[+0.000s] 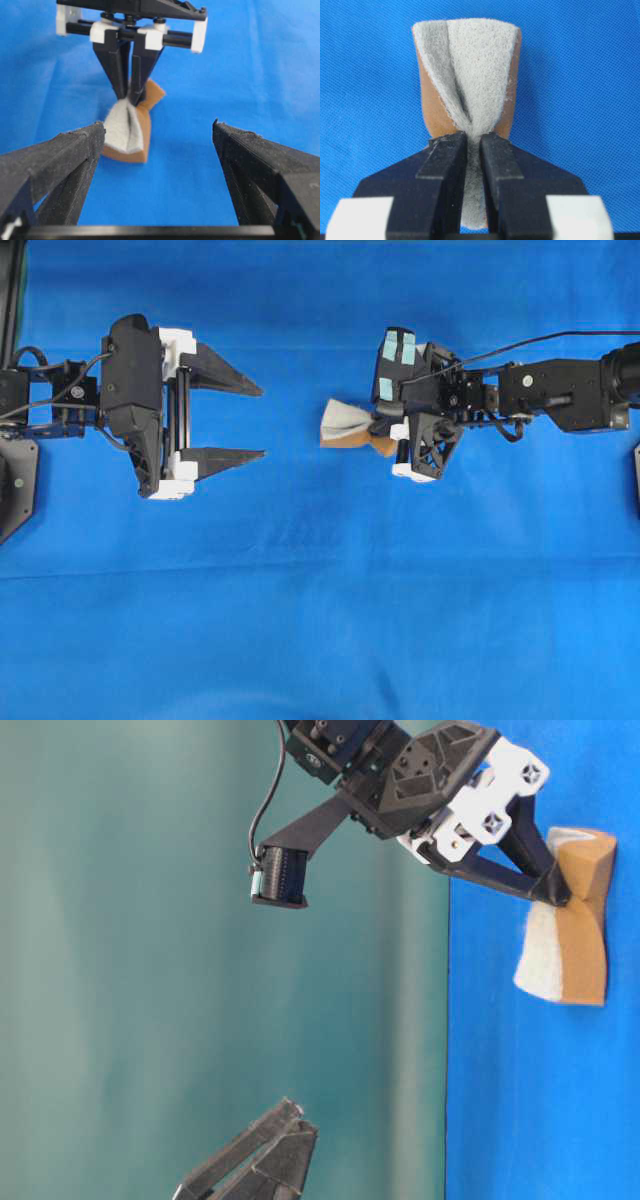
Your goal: Hand over the sponge with the left arm and wipe it with the right arm.
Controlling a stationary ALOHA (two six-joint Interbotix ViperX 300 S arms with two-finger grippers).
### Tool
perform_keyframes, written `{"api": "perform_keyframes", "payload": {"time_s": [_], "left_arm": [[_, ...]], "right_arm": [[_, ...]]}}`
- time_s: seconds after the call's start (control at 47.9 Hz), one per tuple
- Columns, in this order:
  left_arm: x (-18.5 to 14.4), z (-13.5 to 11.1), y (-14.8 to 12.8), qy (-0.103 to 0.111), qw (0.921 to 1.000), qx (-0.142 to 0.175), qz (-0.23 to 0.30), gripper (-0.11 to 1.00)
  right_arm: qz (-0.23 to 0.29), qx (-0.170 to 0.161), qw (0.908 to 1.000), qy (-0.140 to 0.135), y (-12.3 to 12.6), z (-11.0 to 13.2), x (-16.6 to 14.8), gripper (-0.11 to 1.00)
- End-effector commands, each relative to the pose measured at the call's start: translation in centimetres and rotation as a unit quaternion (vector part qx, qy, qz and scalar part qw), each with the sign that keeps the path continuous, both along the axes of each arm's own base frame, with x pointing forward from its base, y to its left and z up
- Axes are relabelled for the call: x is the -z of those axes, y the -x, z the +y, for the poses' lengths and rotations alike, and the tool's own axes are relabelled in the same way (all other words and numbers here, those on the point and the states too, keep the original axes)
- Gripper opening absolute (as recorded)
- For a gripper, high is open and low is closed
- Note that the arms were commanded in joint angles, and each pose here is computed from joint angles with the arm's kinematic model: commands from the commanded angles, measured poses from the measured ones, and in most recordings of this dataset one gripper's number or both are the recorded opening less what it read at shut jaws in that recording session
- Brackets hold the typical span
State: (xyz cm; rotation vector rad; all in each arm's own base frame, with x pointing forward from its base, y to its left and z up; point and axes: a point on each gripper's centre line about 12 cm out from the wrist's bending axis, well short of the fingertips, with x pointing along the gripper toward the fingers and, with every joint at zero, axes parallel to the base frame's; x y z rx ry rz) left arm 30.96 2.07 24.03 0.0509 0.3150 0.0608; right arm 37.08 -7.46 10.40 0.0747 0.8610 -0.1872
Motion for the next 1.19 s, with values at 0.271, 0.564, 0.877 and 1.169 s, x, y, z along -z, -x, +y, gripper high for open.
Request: {"api": "perform_keyframes", "payload": {"time_s": [0.271,0.564,0.877,1.169], "left_arm": [[-0.6,-0.1,-0.1,0.0,0.9999,0.001,-0.011,0.85],[-0.6,-0.1,-0.2,0.0,0.9999,0.001,-0.011,0.85],[-0.6,-0.1,-0.2,0.0,0.9999,0.001,-0.012,0.85],[-0.6,-0.1,-0.1,0.0,0.9999,0.001,-0.011,0.85]], "right_arm": [[-0.028,-0.009,0.9996,-0.003,-0.7,0.9,-1.0,0.15],[-0.031,-0.009,0.9995,-0.004,-0.8,1.0,-1.2,0.15],[-0.032,-0.014,0.9994,0.001,-0.9,1.0,-1.4,0.59],[-0.061,-0.015,0.998,0.006,-0.9,1.1,-3.7,0.74]]}}
